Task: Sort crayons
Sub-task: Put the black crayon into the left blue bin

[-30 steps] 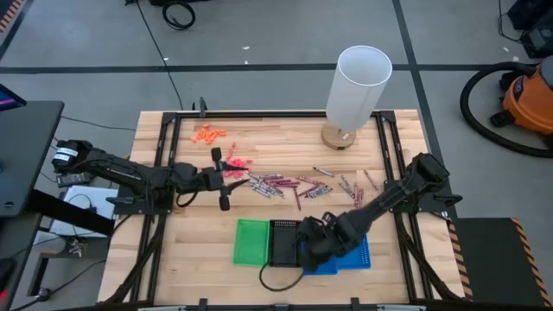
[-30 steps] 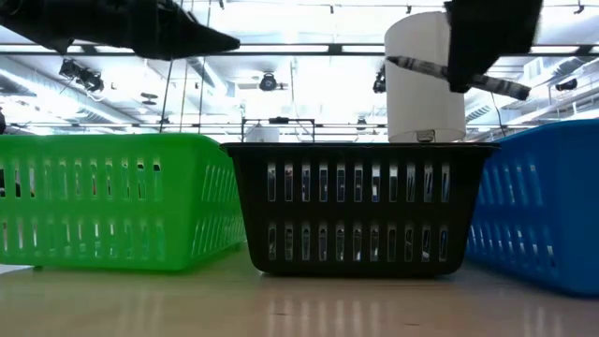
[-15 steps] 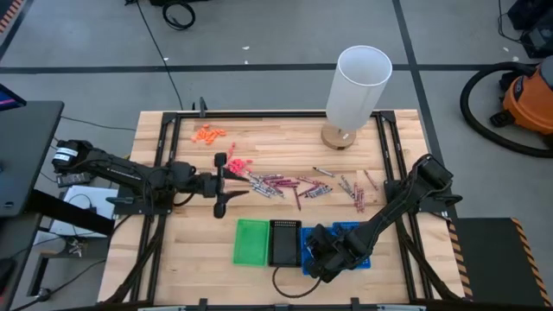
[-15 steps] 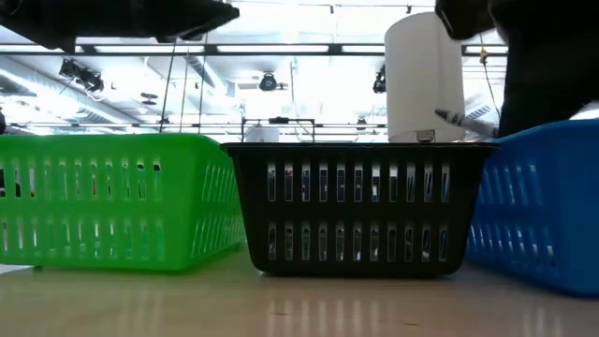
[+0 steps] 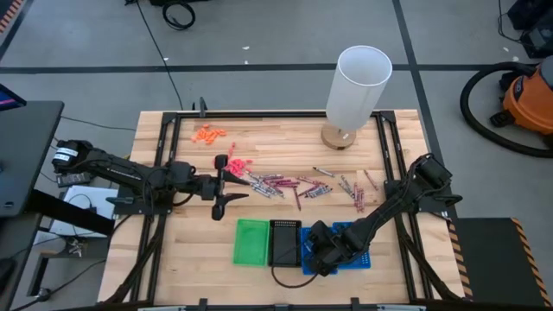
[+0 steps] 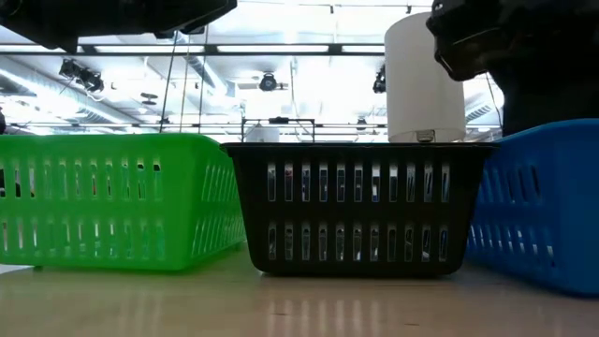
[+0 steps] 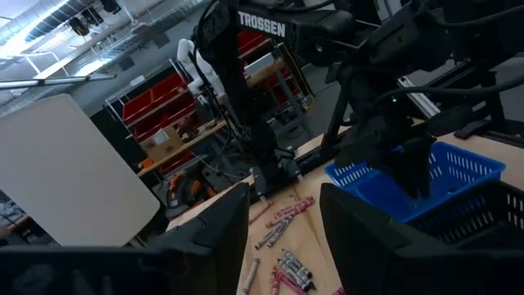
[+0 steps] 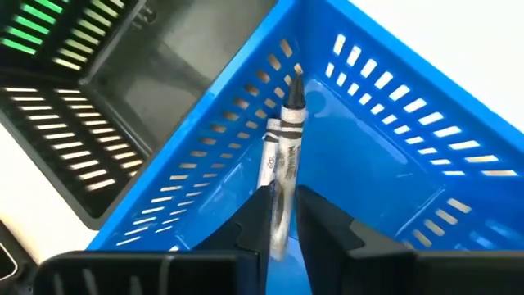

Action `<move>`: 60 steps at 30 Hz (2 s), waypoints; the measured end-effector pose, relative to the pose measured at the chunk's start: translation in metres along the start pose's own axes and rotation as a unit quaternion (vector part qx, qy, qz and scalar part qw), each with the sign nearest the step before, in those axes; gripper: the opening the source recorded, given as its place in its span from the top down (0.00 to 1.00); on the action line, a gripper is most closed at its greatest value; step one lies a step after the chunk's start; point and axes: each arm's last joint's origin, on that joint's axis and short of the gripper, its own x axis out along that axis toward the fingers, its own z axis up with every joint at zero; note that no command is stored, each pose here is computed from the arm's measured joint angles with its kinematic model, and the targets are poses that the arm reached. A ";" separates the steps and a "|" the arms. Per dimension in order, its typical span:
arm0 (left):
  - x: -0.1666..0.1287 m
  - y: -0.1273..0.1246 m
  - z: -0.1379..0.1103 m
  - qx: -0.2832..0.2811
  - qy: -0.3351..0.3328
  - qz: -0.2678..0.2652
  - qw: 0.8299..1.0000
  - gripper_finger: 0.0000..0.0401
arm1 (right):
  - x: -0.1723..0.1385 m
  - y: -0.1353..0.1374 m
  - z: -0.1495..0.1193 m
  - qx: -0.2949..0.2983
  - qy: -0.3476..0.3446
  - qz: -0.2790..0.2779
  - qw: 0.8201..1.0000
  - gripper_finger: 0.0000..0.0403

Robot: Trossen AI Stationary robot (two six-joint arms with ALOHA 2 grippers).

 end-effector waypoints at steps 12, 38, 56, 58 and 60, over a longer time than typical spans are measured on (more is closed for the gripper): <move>0.000 0.000 -0.001 -0.006 0.005 -0.003 1.000 0.60 | -0.012 0.001 0.011 -0.014 0.040 0.011 0.999 0.76; -0.008 -0.019 -0.033 -0.179 0.191 -0.067 0.963 0.60 | -0.029 -0.033 0.099 -0.197 0.007 -0.075 0.978 0.76; -0.015 -0.026 -0.045 -0.271 0.272 -0.064 0.921 0.60 | -0.021 -0.077 0.169 -0.277 0.008 -0.157 0.948 0.76; -0.015 -0.026 -0.045 -0.276 0.275 -0.063 0.919 0.60 | -0.020 -0.082 0.176 -0.280 0.006 -0.167 0.945 0.76; -0.016 -0.026 -0.046 -0.280 0.278 -0.061 0.917 0.60 | -0.020 -0.088 0.183 -0.284 0.008 -0.175 0.943 0.76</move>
